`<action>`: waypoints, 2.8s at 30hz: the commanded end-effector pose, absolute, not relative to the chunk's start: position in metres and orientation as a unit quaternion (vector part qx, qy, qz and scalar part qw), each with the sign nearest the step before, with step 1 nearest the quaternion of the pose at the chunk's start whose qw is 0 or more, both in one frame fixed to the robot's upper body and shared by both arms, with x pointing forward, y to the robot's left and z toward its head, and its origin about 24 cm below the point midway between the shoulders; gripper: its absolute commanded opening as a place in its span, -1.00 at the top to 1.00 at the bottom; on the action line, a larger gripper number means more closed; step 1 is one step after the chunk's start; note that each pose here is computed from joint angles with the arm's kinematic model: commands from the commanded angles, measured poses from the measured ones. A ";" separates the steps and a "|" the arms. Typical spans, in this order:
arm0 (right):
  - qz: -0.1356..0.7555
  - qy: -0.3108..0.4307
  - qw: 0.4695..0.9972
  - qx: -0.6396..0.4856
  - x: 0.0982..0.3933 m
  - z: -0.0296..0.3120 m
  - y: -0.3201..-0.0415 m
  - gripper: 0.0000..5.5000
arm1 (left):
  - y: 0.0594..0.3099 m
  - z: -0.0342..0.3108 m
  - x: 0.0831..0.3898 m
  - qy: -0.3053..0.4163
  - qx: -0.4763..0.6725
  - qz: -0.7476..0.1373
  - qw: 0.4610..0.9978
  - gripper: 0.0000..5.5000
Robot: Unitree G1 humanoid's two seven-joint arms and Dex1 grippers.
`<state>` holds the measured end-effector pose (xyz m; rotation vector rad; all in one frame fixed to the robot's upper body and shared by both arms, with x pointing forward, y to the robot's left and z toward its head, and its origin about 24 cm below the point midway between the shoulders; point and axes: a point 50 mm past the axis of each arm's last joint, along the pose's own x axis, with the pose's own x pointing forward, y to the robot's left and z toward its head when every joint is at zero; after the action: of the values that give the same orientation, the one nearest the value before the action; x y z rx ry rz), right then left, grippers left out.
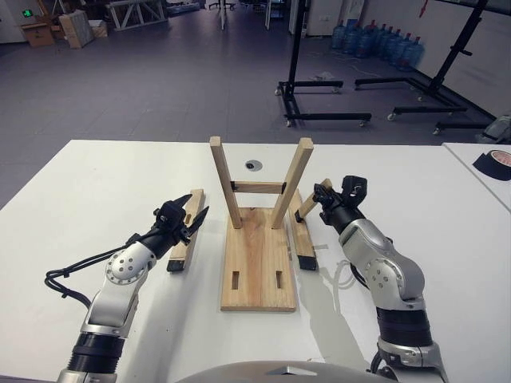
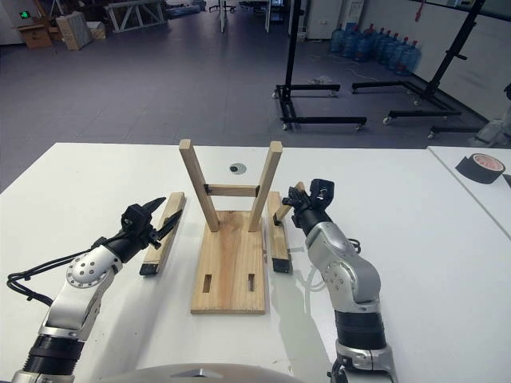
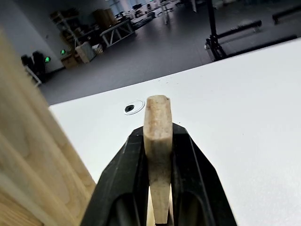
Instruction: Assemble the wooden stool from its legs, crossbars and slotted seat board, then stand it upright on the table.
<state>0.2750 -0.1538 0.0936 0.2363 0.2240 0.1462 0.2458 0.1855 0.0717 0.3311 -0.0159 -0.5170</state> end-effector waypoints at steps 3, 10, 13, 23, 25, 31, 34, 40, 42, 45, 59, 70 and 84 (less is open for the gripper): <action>0.023 0.224 0.969 0.104 0.262 0.052 -0.170 0.86 | 0.184 0.070 0.246 -0.008 0.168 -0.252 0.953 0.06; 0.033 0.242 0.967 0.067 0.261 0.049 -0.177 0.86 | 0.185 0.069 0.244 -0.006 0.171 -0.249 0.953 0.06; 0.042 0.231 0.972 0.000 0.263 0.053 -0.186 0.86 | 0.186 0.069 0.244 -0.005 0.172 -0.245 0.954 0.06; 0.031 0.225 0.974 -0.008 0.267 0.051 -0.198 0.86 | 0.187 0.067 0.244 -0.003 0.175 -0.243 0.954 0.06; 0.026 0.216 0.976 0.016 0.270 0.053 -0.197 0.86 | 0.186 0.067 0.245 -0.003 0.175 -0.243 0.954 0.06; 0.024 0.214 0.977 0.005 0.270 0.050 -0.193 0.65 | 0.186 0.067 0.246 -0.002 0.176 -0.245 0.953 0.06; 0.017 0.209 0.978 -0.002 0.272 0.052 -0.195 0.44 | 0.186 0.067 0.247 -0.003 0.177 -0.244 0.953 0.06; 0.008 0.193 0.981 -0.003 0.274 0.059 -0.197 0.09 | 0.186 0.072 0.249 -0.014 0.180 -0.244 0.953 0.06; 0.012 0.172 0.985 -0.004 0.277 0.070 -0.197 -0.04 | 0.186 0.072 0.249 -0.015 0.181 -0.243 0.953 0.06; 0.013 0.135 0.990 -0.027 0.282 0.090 -0.199 -0.06 | 0.186 0.073 0.249 -0.016 0.181 -0.243 0.953 0.06; 0.031 -0.037 0.999 0.001 0.314 0.207 -0.190 -0.06 | 0.188 0.073 0.250 -0.015 0.185 -0.252 0.950 0.06; -0.016 0.139 0.990 0.013 0.320 0.077 -0.187 -0.06 | 0.188 0.072 0.259 -0.007 0.176 -0.251 0.952 0.06; -0.022 -0.107 0.994 0.031 0.311 0.212 -0.224 -0.13 | 0.192 0.071 0.252 -0.007 0.166 -0.229 0.959 0.06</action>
<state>0.3161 -0.2136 0.2053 0.0464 -0.1985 -0.0364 0.2539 0.1899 0.0690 0.3437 -0.0123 -0.4871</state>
